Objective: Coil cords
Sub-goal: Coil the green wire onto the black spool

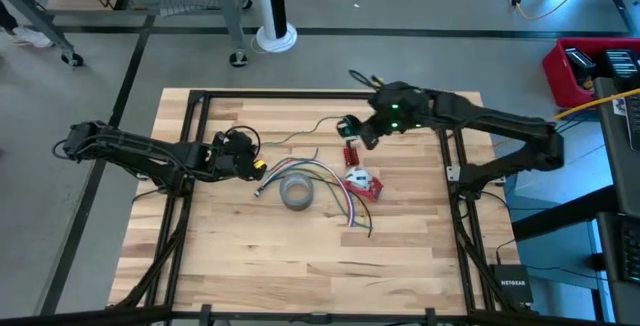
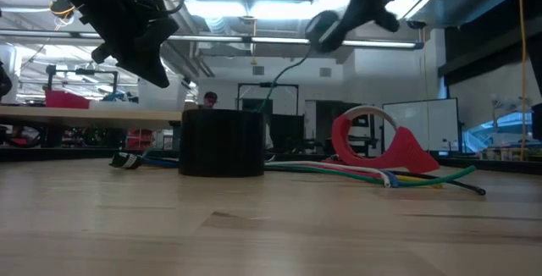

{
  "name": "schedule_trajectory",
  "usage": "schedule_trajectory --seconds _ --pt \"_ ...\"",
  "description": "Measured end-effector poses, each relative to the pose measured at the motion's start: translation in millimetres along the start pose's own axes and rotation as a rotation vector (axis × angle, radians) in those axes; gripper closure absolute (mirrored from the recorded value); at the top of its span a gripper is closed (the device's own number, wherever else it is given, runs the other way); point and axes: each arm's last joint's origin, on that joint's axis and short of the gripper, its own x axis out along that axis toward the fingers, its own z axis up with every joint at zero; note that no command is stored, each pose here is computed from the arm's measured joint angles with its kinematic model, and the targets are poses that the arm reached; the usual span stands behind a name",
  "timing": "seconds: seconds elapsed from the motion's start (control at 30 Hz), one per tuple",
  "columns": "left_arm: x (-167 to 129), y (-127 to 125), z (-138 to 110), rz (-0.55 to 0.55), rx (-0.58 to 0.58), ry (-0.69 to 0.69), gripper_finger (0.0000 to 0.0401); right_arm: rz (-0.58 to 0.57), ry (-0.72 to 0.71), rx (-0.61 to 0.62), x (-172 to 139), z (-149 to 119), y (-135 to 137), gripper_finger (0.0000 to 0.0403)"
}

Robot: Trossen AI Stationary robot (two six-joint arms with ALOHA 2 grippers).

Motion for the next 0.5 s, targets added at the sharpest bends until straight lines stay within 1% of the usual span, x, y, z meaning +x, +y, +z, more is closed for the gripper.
schedule_trajectory --seconds 0.27,0.33,0.43,0.5 --pt "0 0 0 -0.001 -0.042 0.000 0.0388 0.011 -0.020 0.094 -58 -20 -11 0.0402" --pt "0 0 0 -0.001 -0.045 -0.001 0.0388 0.026 -0.046 0.125 -68 -32 -17 0.0402" --pt "0 0 0 -0.001 -0.047 -0.001 0.0388 0.039 -0.096 0.172 -73 -55 -30 0.0402" --pt "0 0 0 -0.003 -0.049 -0.002 0.0388 0.081 -0.161 0.186 -74 -69 -37 0.0402"
